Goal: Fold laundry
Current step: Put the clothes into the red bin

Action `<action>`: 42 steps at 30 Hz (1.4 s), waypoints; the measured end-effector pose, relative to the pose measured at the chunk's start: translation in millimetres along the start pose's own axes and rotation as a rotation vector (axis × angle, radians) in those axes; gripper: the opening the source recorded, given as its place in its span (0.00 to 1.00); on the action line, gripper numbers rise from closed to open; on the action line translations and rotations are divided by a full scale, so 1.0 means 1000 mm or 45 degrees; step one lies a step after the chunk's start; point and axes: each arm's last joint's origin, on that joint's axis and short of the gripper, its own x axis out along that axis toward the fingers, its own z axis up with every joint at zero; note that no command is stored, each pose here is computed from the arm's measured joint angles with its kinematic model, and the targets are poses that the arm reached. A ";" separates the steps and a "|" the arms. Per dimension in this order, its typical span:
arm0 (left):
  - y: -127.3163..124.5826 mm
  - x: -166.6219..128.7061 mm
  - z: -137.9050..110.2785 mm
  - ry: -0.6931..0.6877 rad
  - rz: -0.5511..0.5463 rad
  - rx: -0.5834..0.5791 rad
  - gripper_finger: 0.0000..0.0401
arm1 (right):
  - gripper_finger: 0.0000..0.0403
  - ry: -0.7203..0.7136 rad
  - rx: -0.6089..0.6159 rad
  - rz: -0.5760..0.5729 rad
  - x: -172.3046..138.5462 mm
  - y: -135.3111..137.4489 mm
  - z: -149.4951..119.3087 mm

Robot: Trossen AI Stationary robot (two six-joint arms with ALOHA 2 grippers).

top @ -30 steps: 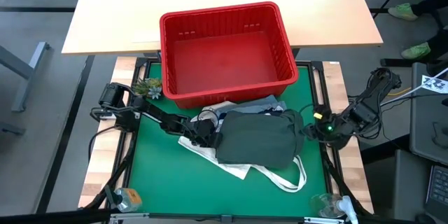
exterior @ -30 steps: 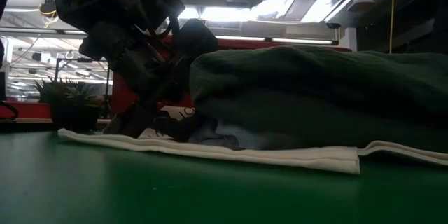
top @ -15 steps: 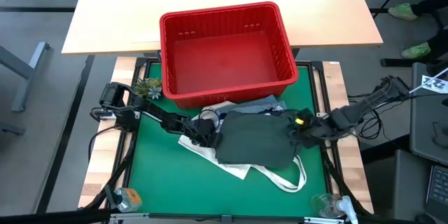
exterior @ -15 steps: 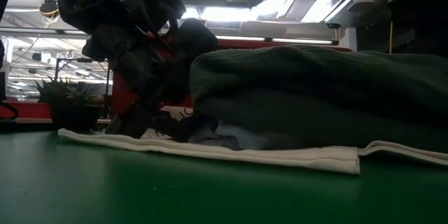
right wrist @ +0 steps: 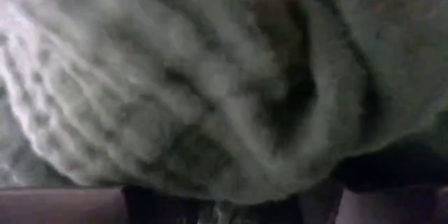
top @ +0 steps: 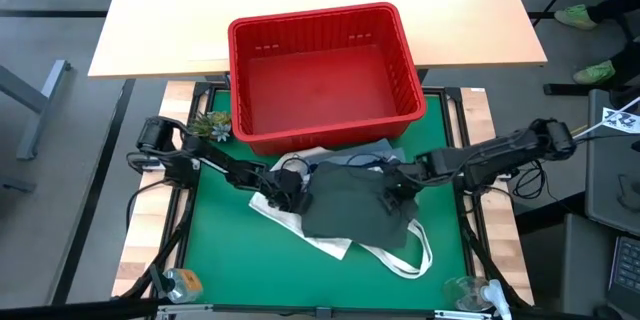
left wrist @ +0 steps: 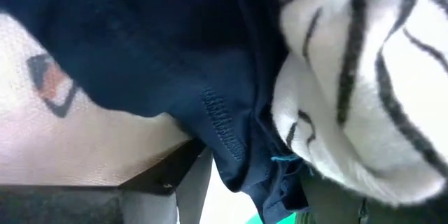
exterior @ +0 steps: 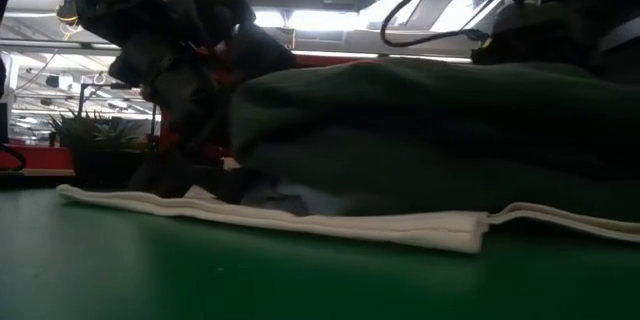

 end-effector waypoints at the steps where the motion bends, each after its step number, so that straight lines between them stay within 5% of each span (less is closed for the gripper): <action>1: 0.003 -0.003 -0.001 0.004 0.018 -0.002 0.49 | 0.44 0.014 0.000 0.015 0.000 0.000 0.002; 12: 0.017 -0.019 -0.007 -0.015 0.056 -0.014 0.49 | 0.44 -0.083 -0.138 0.167 -0.048 0.004 0.003; 21: 0.016 -0.018 -0.007 -0.030 0.045 -0.017 0.49 | 0.44 -0.114 -0.065 -0.195 -0.076 -0.035 -0.018; 24: 0.016 -0.018 -0.007 -0.040 0.039 -0.017 0.49 | 0.44 -0.158 -0.050 -0.210 -0.078 -0.037 -0.018; 29: 0.015 -0.018 -0.010 -0.055 0.037 -0.004 0.49 | 0.44 -0.141 -0.143 -0.173 -0.062 -0.039 -0.017; 35: 0.014 -0.016 -0.016 -0.061 0.036 0.020 0.49 | 0.44 -0.013 -0.065 -0.165 -0.039 -0.062 -0.017; 42: 0.013 -0.016 -0.018 -0.077 0.035 0.004 0.49 | 0.44 -0.026 0.020 0.103 -0.006 -0.074 -0.006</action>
